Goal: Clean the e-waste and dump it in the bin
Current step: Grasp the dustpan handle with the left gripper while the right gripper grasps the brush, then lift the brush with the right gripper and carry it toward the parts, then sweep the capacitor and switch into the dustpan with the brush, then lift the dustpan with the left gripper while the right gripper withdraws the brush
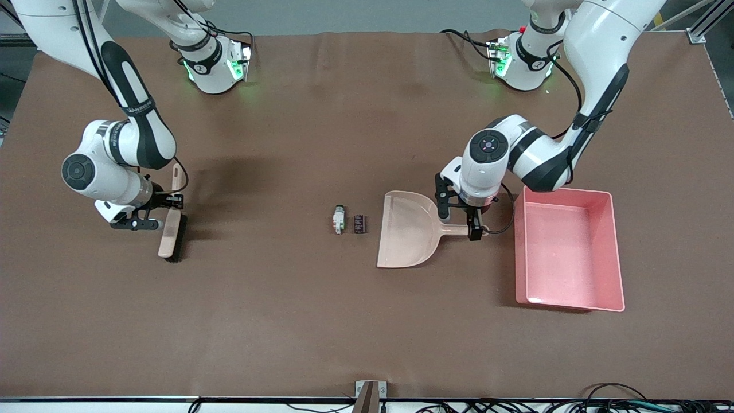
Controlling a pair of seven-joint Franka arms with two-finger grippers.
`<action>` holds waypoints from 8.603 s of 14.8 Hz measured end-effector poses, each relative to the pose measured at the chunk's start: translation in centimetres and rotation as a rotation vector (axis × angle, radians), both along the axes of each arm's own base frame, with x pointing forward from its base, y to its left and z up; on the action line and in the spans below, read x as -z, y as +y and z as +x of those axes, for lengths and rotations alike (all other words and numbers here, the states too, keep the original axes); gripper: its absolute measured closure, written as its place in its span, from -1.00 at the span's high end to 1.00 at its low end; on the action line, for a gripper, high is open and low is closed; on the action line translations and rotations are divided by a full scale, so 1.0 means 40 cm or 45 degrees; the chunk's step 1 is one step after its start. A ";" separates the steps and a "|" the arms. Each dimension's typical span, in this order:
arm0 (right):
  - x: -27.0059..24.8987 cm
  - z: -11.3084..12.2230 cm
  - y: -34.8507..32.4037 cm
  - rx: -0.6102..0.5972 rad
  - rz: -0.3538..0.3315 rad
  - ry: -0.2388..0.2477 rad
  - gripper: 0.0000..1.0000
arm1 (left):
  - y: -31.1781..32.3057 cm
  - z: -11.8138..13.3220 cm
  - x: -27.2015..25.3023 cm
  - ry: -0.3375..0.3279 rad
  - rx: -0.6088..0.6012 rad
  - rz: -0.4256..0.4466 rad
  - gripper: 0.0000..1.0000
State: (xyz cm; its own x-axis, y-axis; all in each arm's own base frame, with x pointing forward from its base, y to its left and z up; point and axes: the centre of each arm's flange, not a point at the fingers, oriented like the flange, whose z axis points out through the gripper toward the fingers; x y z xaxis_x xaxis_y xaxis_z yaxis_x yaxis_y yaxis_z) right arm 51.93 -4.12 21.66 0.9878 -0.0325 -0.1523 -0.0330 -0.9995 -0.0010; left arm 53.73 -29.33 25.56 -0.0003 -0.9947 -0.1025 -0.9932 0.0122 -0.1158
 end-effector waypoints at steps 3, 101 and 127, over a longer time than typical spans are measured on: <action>0.001 0.000 0.010 -0.009 0.001 0.005 -0.42 | -0.023 0.019 0.014 0.005 0.005 -0.022 0.99; -0.071 -0.183 1.445 0.293 0.391 -0.348 -0.44 | -0.203 0.015 0.069 0.022 0.226 0.296 -0.33; -0.232 0.303 0.664 0.178 0.057 -0.227 -0.44 | -0.083 0.227 -0.140 -0.019 -0.128 0.018 -0.33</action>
State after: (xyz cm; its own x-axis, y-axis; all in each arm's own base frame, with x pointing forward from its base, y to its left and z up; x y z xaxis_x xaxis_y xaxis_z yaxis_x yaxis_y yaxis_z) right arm 64.04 22.45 30.92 0.9856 -0.1679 0.0198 -0.1664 -0.9840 -0.0635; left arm 62.81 -32.65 31.15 0.1008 -0.9881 -0.1159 -0.9877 -0.0854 -0.1314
